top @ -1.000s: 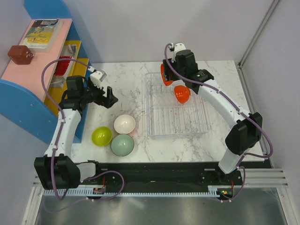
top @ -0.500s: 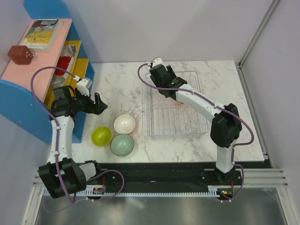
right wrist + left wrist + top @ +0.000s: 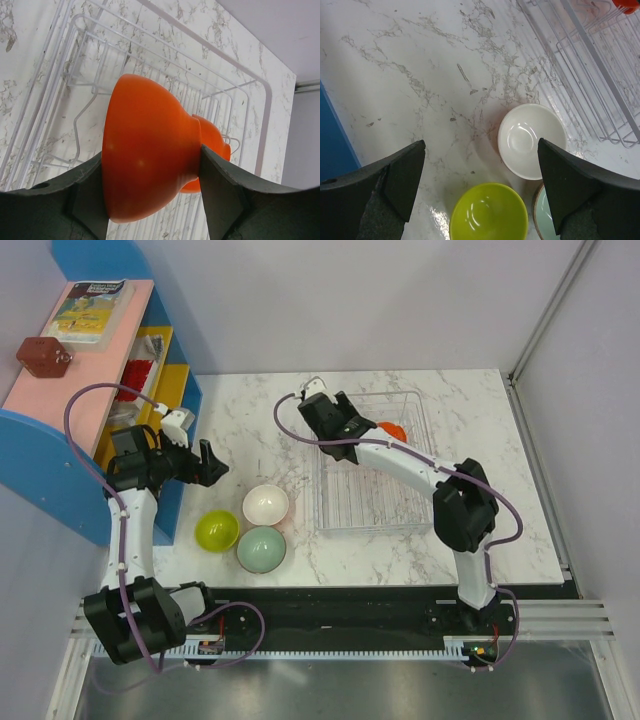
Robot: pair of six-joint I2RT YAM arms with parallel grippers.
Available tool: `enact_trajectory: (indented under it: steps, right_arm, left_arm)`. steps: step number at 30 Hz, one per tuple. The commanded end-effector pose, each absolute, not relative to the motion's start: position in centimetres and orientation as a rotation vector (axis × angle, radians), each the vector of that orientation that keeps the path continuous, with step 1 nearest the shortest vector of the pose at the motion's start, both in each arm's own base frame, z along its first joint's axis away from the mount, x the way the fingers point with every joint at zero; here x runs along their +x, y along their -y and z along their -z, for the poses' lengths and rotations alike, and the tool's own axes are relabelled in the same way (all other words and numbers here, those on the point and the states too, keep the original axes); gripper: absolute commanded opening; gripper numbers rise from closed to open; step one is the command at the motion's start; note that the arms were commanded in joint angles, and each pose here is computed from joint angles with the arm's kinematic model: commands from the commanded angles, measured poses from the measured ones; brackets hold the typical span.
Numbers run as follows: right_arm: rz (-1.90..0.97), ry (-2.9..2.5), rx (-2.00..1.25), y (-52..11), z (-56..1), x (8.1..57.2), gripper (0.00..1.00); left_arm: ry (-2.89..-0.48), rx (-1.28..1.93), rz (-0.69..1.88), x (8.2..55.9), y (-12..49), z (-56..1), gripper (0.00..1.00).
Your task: Load the bowls into the dish rack
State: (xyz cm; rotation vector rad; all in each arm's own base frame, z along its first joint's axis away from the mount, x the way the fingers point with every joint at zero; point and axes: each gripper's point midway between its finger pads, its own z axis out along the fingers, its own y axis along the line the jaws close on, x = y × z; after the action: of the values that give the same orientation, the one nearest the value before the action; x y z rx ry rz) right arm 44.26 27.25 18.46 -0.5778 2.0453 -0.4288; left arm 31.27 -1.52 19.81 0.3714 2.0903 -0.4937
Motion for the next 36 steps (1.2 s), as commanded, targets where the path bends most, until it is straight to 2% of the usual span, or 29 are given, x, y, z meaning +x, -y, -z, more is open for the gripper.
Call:
enact_trajectory:
  steps: [1, 23, 24, 26, 27, 29, 30, 32, 33, 35, 36]
  right_arm:
    - [0.409, -2.015, -0.541, -28.4, -19.1, 44.9, 0.0]
    - [0.423, -2.073, -0.595, -31.5, -14.3, 44.8, 0.0]
    - [0.428, -2.074, -0.598, -31.5, -14.2, 44.8, 0.03]
    - [0.423, -2.08, -0.62, -31.8, -13.9, 44.5, 0.14]
    - [0.424, -2.082, -0.632, -31.9, -13.7, 44.4, 0.27]
    - [0.422, -2.086, -0.663, -32.4, -13.3, 43.9, 0.43]
    - [0.423, -2.084, -0.677, -32.5, -13.3, 43.8, 0.6]
    - [0.432, -2.079, -0.696, -32.8, -13.2, 43.5, 0.73]
    - [0.438, -2.078, -0.703, -32.7, -13.2, 43.5, 0.83]
    - [0.438, -2.074, -0.717, -32.9, -13.4, 43.3, 0.96]
    - [0.446, -2.072, -0.714, -32.8, -13.5, 43.5, 0.98]
  left_arm:
    - [-2.045, 0.406, 0.504, 30.8, 1.7, -20.6, 1.0]
    - [-2.028, 0.406, 0.533, 30.3, 1.7, -20.7, 1.0]
    - [-2.024, 0.409, 0.534, 30.3, 1.8, -20.8, 1.0]
    - [-2.023, 0.409, 0.532, 30.3, 1.7, -20.8, 1.0]
    - [-2.026, 0.407, 0.537, 30.3, 1.7, -20.8, 1.0]
    - [-2.022, 0.407, 0.535, 30.4, 1.7, -20.9, 1.0]
    - [-2.022, 0.408, 0.534, 30.4, 1.7, -20.9, 1.0]
    - [-2.026, 0.405, 0.536, 30.3, 1.7, -20.8, 1.0]
    - [-2.027, 0.404, 0.535, 30.3, 1.7, -20.8, 1.0]
    - [-2.023, 0.406, 0.53, 30.3, 1.6, -20.9, 1.0]
    - [-2.022, 0.404, 0.534, 30.2, 1.6, -20.9, 1.0]
